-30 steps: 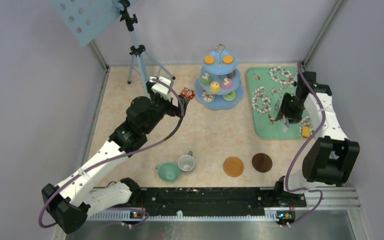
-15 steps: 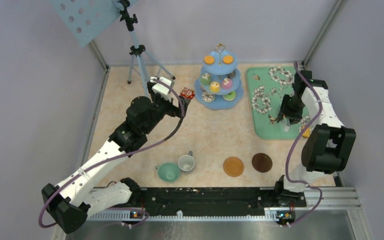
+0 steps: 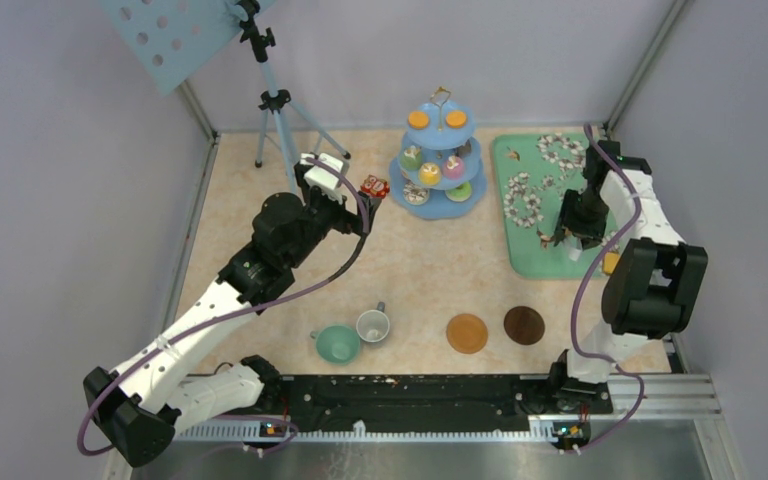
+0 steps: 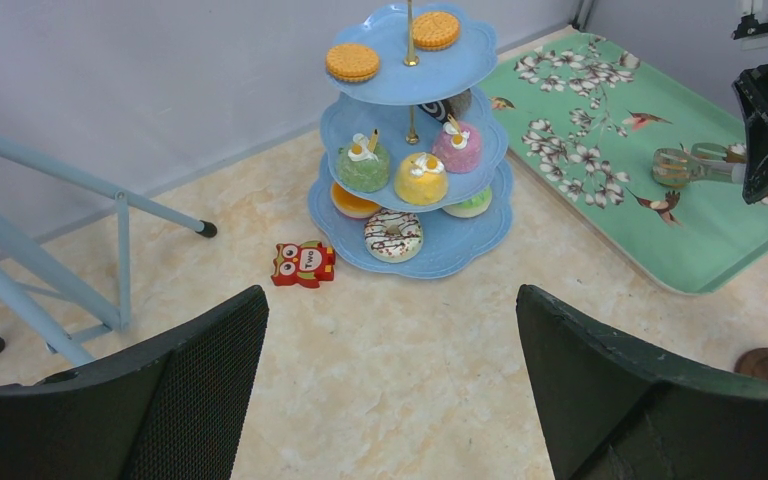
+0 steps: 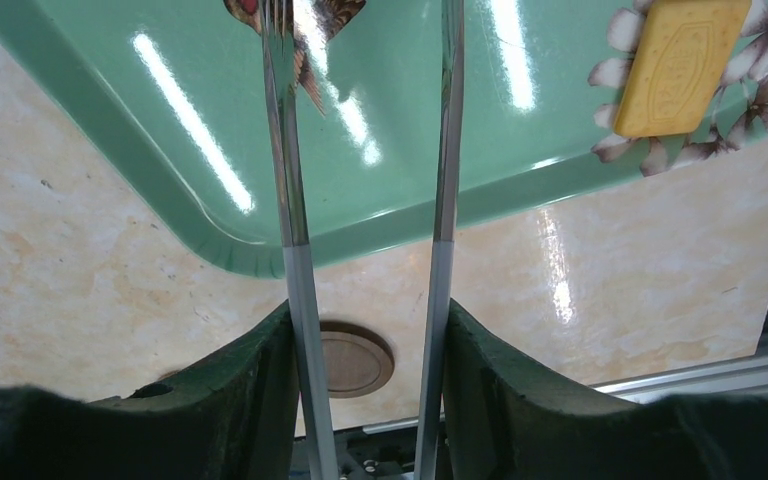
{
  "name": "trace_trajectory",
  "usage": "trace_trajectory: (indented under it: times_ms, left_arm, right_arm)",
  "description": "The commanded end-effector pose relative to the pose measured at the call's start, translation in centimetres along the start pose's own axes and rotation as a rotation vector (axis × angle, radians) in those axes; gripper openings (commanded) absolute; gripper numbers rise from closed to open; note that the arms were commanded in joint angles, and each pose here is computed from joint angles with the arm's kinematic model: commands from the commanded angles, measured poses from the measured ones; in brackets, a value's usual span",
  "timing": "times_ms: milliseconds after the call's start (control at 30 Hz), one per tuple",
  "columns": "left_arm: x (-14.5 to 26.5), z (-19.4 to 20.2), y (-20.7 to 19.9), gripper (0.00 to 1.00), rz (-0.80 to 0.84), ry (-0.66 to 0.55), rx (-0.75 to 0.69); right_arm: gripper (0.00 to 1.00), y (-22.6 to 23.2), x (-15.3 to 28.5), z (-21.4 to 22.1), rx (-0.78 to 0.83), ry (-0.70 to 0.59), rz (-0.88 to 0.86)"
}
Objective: Serve the afternoon tea
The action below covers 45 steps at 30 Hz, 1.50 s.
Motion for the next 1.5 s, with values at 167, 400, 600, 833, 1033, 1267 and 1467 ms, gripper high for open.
trace_trajectory:
  times_ms: [167,400,600,833,1033,1267,1467]
  left_arm:
    - [0.4,-1.9,0.3,0.99,-0.007,-0.068,0.005]
    - [0.5,-2.0,0.5,0.99,-0.014,-0.071,0.005]
    - [0.6,-2.1,0.5,0.99,-0.015,-0.072,0.006]
    - [0.7,-2.1,0.5,0.99,-0.017,-0.075,0.005]
    - [0.8,-2.3,0.6,0.99,-0.022,-0.078,0.005]
    - [0.9,-2.4,0.7,0.99,-0.026,-0.083,0.007]
    - [1.0,-2.4,0.8,0.99,-0.027,-0.085,0.007]
  right_arm:
    - [0.47,0.4,0.7,-1.6,0.01,-0.055,0.0]
    - [0.46,0.5,0.2,-1.7,0.013,-0.041,0.001]
    - [0.43,0.5,0.3,-1.9,0.013,-0.043,0.001]
    - [0.4,0.6,-0.1,-1.7,0.019,-0.025,0.002]
    - [0.41,0.8,-0.5,-1.6,0.03,-0.013,0.01]
    - [0.35,1.0,-0.3,-1.8,0.036,-0.024,0.015]
    - [0.28,1.1,1.6,-2.4,0.029,-0.1,-0.01]
Point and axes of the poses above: each gripper's point midway between its finger pads, its own x axis back along the fingers, its own y axis along the line the jaws close on, z = x × y, the point moved 3 cm from there along x, back along the fingers, and after that the axes turned 8 degrees about -x, right-handed, at the moved point
